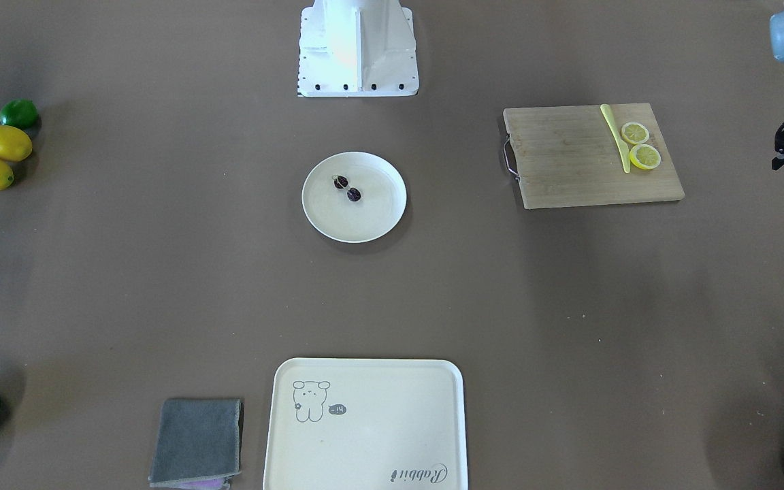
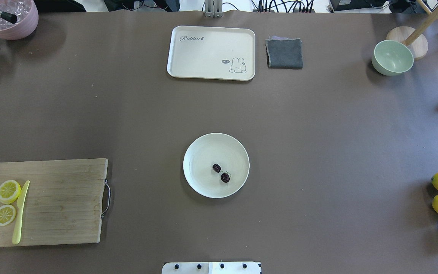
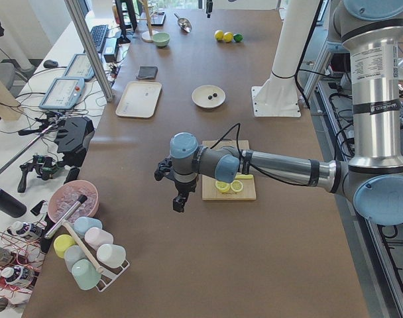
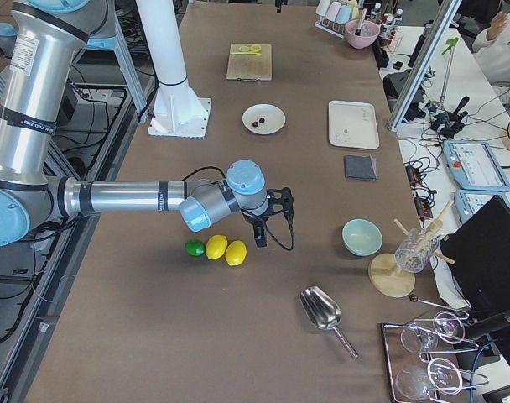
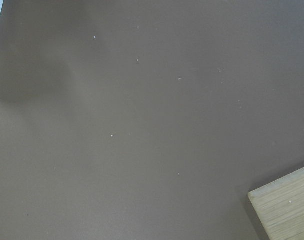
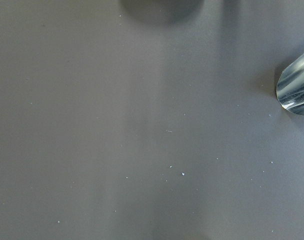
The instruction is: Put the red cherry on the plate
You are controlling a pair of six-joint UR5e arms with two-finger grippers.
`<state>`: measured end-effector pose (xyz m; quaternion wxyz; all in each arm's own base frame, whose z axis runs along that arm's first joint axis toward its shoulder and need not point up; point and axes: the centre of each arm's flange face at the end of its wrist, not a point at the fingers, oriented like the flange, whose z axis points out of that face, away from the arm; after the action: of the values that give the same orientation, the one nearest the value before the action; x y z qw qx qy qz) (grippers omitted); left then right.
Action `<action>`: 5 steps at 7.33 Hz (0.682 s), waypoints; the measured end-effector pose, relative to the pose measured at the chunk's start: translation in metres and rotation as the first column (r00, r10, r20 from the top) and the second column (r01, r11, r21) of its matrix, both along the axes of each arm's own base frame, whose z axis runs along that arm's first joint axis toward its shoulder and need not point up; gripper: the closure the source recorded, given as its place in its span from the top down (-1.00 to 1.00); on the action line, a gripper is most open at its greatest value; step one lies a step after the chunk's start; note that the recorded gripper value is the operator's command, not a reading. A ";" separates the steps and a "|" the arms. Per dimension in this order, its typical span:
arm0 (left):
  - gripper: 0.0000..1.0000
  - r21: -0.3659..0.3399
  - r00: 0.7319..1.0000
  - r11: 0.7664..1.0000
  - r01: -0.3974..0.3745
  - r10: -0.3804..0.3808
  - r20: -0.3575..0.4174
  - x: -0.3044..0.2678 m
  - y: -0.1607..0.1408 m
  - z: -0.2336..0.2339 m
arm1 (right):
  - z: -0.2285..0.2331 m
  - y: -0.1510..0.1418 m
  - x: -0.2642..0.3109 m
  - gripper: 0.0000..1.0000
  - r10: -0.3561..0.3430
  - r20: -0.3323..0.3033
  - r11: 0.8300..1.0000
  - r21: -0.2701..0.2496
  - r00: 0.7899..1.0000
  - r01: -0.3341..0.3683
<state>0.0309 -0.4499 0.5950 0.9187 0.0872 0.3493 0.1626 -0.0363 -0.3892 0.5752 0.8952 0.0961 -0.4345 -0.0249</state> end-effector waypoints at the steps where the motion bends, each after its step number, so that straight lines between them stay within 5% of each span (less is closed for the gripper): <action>1: 0.96 -0.004 1.000 1.000 0.020 -0.020 -0.011 -0.009 0.001 0.000 | -0.001 -0.002 -0.001 1.00 -0.001 -0.004 1.000 0.008 1.000 0.001; 5: 0.96 0.012 0.999 0.999 0.033 -0.033 -0.022 -0.016 0.000 -0.007 | 0.011 0.001 0.010 1.00 -0.015 -0.016 0.999 0.030 1.000 0.015</action>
<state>0.0150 -0.4495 0.5878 0.9167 0.1005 0.3570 0.1487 -0.0260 -0.3883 0.5865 0.8968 0.1061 -0.4278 -0.0389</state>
